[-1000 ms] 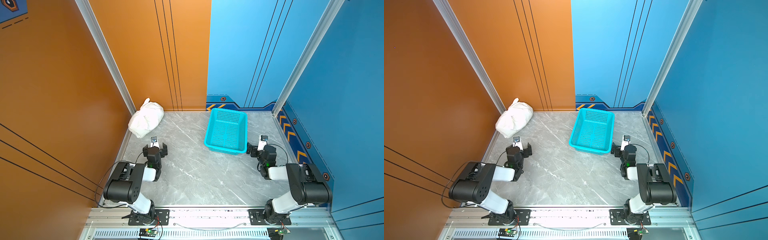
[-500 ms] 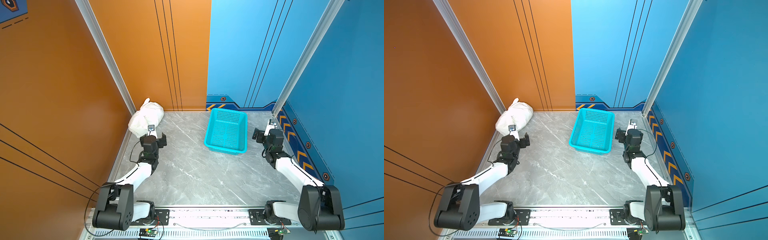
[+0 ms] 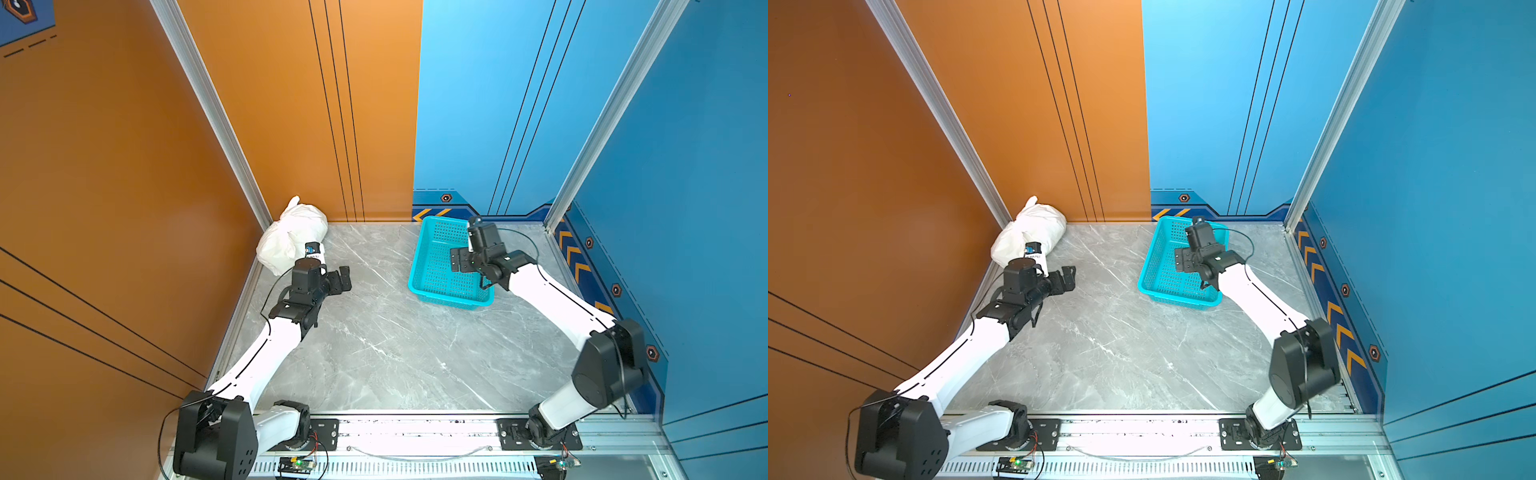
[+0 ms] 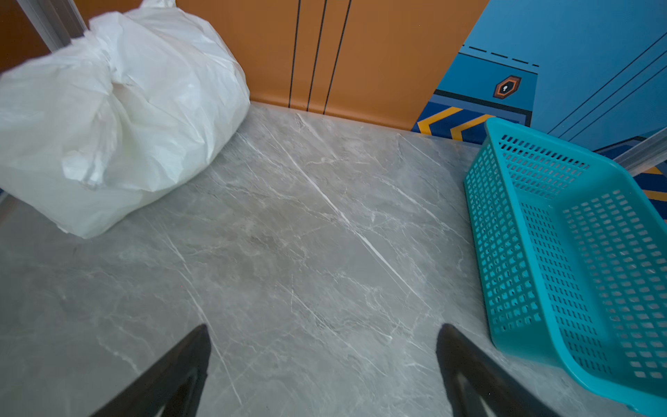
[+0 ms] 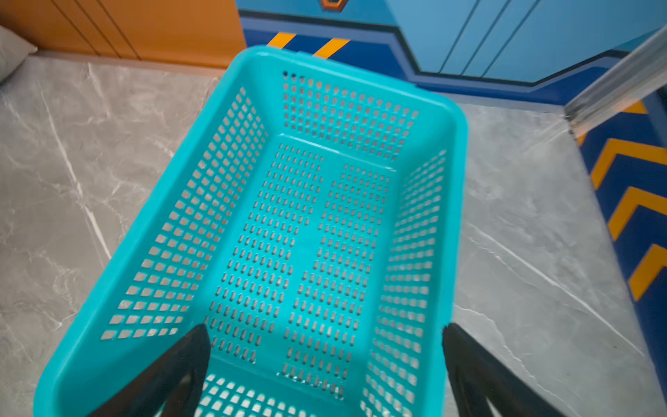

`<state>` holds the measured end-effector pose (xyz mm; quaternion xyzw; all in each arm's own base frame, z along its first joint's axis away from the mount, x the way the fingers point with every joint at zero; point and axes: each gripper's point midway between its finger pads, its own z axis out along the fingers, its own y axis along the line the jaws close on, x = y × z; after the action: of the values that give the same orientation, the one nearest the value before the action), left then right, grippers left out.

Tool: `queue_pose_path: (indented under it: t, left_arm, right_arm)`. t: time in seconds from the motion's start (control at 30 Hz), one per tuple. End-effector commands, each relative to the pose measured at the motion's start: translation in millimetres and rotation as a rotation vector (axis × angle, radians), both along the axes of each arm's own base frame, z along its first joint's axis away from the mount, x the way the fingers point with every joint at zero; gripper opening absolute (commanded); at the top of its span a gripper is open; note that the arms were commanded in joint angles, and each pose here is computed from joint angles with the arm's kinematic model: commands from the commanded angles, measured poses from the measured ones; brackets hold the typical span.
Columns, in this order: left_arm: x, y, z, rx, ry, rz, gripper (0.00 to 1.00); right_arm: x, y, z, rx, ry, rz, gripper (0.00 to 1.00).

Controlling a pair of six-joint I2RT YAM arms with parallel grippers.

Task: Untie the knot of the plastic bag and take out the fruit
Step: Move the basket to the top-left of the table.

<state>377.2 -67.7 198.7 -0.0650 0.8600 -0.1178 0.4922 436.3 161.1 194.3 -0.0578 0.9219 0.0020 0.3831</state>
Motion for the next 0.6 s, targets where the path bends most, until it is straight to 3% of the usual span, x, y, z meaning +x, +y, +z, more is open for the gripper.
queue_pose_path:
  t: [0.0,0.4,0.57]
  left_arm:
    - [-8,-16,1,-0.099,0.041,-0.03,0.98]
    - [-19,-20,0,-0.101,0.046,-0.045,0.98]
    - [-20,-19,-1,-0.098,0.052,-0.044,0.98]
  right_arm:
    - [-4,22,-22,-0.011,0.127,0.011,1.0]
    - [43,102,-27,0.072,0.119,0.08,1.0]
    - [58,110,-58,0.027,0.163,0.052,1.0]
